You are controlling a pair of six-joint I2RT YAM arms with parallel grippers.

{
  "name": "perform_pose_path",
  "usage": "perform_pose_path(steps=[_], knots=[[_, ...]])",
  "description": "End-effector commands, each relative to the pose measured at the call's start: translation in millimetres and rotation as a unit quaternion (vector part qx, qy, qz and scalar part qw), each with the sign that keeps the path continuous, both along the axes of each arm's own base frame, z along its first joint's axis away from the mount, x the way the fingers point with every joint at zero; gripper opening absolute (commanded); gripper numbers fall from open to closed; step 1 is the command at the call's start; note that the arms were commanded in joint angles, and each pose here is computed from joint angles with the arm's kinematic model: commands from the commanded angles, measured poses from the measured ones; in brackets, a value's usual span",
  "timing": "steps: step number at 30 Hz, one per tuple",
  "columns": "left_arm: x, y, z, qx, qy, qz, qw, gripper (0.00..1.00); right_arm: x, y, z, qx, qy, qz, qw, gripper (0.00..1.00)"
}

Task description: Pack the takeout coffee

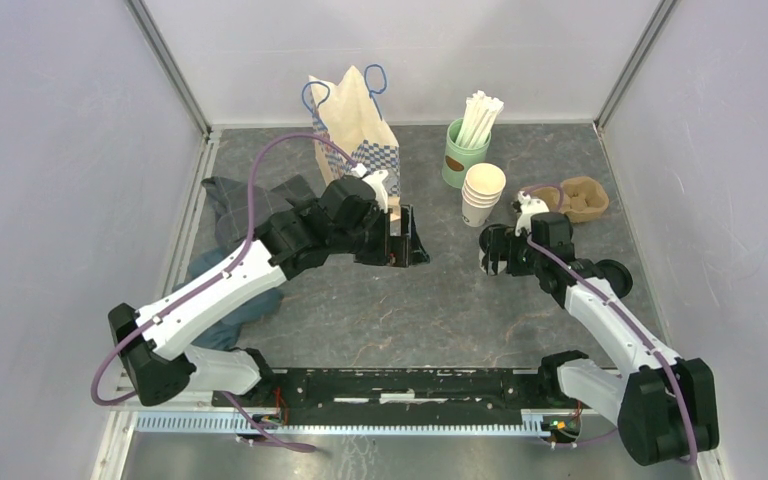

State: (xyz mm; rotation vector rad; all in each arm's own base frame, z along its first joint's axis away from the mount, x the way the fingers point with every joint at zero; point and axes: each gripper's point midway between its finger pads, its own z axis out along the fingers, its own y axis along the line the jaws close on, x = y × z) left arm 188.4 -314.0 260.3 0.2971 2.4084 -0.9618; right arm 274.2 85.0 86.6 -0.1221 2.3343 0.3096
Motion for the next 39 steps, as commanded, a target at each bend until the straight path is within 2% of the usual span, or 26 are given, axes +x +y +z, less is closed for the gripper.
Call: perform_pose_path(steps=[1,8,12,18,22,25,32,39], knots=[[0,6,18,-0.008,-0.019,0.008,1.0,0.95,16,-17,8,-0.021,-0.033,-0.041,0.998,0.98],[2,12,23,0.013,-0.036,-0.002,0.999,0.95,18,-24,8,-0.029,-0.031,-0.053,0.998,0.98],[0,16,30,0.019,-0.049,-0.013,0.999,0.96,9,-4,24,0.008,-0.034,-0.003,0.999,0.98],[0,15,50,0.007,-0.078,-0.033,0.996,0.99,-9,9,99,0.045,-0.058,0.028,0.997,0.98],[7,13,69,0.005,-0.107,-0.038,0.994,1.0,29,-13,151,0.01,-0.079,-0.048,0.996,0.98],[14,13,85,0.008,-0.133,-0.038,0.99,1.0,70,-31,167,-0.009,-0.055,-0.145,0.988,0.89],[23,29,99,0.056,-0.162,-0.038,0.984,1.0,125,-23,154,0.033,-0.046,-0.204,0.977,0.64],[26,37,89,0.071,-0.166,-0.038,0.983,1.0,144,-20,131,0.008,-0.022,-0.211,0.977,0.56]])
